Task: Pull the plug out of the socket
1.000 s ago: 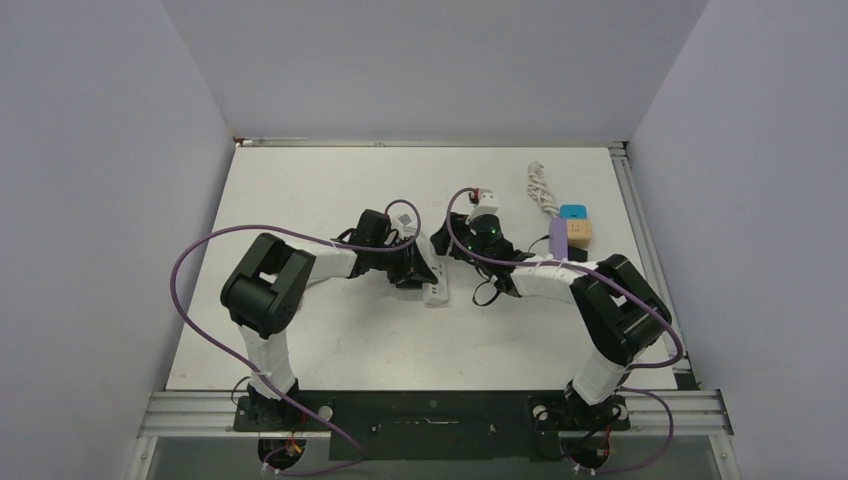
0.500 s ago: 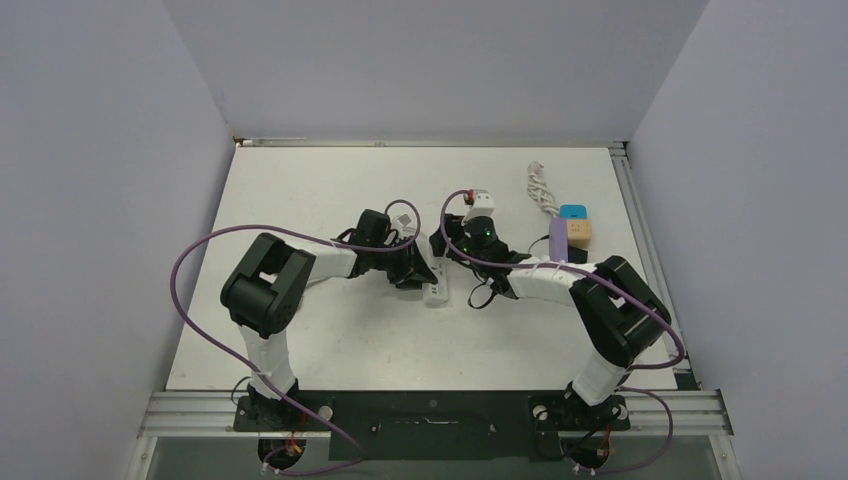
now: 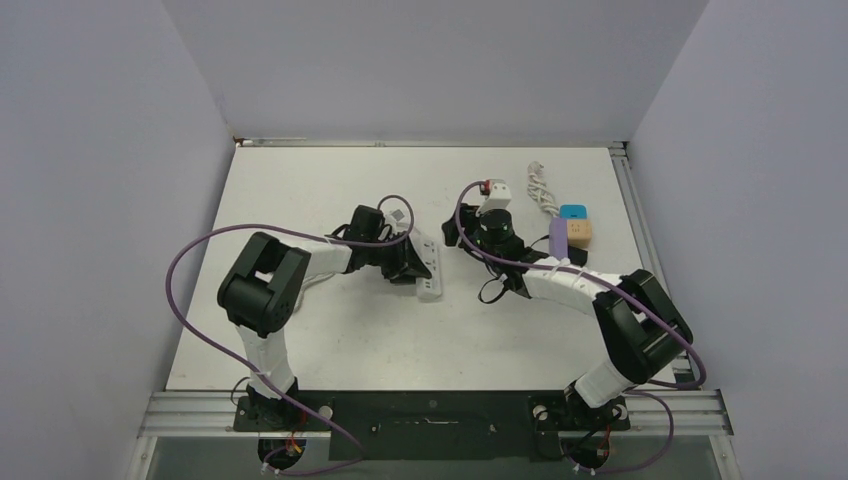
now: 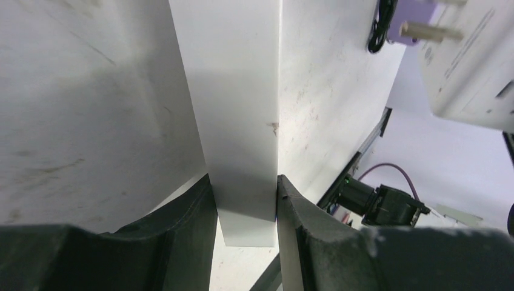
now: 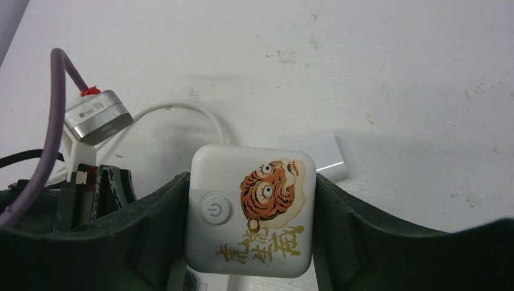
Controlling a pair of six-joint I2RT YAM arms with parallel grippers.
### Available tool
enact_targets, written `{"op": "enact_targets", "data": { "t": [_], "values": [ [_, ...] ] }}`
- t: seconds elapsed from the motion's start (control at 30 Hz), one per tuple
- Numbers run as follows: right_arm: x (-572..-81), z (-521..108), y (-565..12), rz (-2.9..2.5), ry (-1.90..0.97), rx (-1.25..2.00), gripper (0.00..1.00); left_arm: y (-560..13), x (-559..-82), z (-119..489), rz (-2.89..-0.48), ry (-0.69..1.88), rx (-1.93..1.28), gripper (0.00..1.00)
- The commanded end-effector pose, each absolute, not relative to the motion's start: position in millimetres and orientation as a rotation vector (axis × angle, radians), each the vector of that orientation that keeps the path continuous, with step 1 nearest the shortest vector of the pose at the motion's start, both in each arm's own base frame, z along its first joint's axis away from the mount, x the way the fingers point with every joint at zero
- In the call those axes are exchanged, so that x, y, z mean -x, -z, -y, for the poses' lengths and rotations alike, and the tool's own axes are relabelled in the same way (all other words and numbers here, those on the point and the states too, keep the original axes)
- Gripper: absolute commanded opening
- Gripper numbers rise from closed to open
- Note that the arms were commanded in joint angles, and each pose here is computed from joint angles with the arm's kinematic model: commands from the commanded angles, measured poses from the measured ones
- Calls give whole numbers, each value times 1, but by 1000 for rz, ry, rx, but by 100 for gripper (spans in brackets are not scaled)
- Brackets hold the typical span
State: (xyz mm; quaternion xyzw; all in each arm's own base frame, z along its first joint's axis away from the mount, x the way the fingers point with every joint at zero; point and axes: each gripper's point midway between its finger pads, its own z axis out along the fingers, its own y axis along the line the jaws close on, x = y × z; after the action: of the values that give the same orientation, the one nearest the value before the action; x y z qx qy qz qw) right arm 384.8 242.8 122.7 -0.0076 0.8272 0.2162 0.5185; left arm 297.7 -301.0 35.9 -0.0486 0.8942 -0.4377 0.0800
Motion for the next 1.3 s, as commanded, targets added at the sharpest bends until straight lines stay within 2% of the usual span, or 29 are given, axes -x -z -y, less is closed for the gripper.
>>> {"op": "enact_targets", "data": {
  "t": [0.0,0.13,0.33,0.37,0.43,0.6,0.67,0.73,0.87,0.97,1.1,1.27],
  "values": [
    [-393,-243,-131,-1952,-552,-6,5,-25,-339,261,-2650,1012,192,0],
    [-393,-254,-116,-1991,-597,15,7,-39,-370,267,-2600,1001,158,0],
    [-392,-262,-101,-2040,-612,49,21,-36,-392,256,-2600,946,155,0],
    [-392,-263,-99,-2045,-614,52,24,-36,-394,252,-2598,928,151,3],
    [-392,-263,-97,-2048,-612,55,35,-37,-398,245,-2599,891,149,11],
    [-394,-259,-90,-2066,-593,45,64,-39,-404,232,-2602,811,125,41],
    [-395,-257,-88,-2074,-591,42,76,-40,-407,228,-2595,773,106,59],
    [-395,-257,-88,-2071,-587,42,82,-39,-408,222,-2602,727,94,72],
    [-395,-252,-94,-2053,-572,38,94,-43,-411,214,-2597,663,81,88],
    [-395,-243,-105,-2020,-533,25,100,-58,-418,202,-2554,592,87,98],
    [-394,-227,-128,-1975,-463,11,91,-97,-426,182,-2446,537,112,96],
    [-389,-182,-164,-1930,-345,-72,90,-168,-418,159,-2280,515,95,96]
  ]
}}
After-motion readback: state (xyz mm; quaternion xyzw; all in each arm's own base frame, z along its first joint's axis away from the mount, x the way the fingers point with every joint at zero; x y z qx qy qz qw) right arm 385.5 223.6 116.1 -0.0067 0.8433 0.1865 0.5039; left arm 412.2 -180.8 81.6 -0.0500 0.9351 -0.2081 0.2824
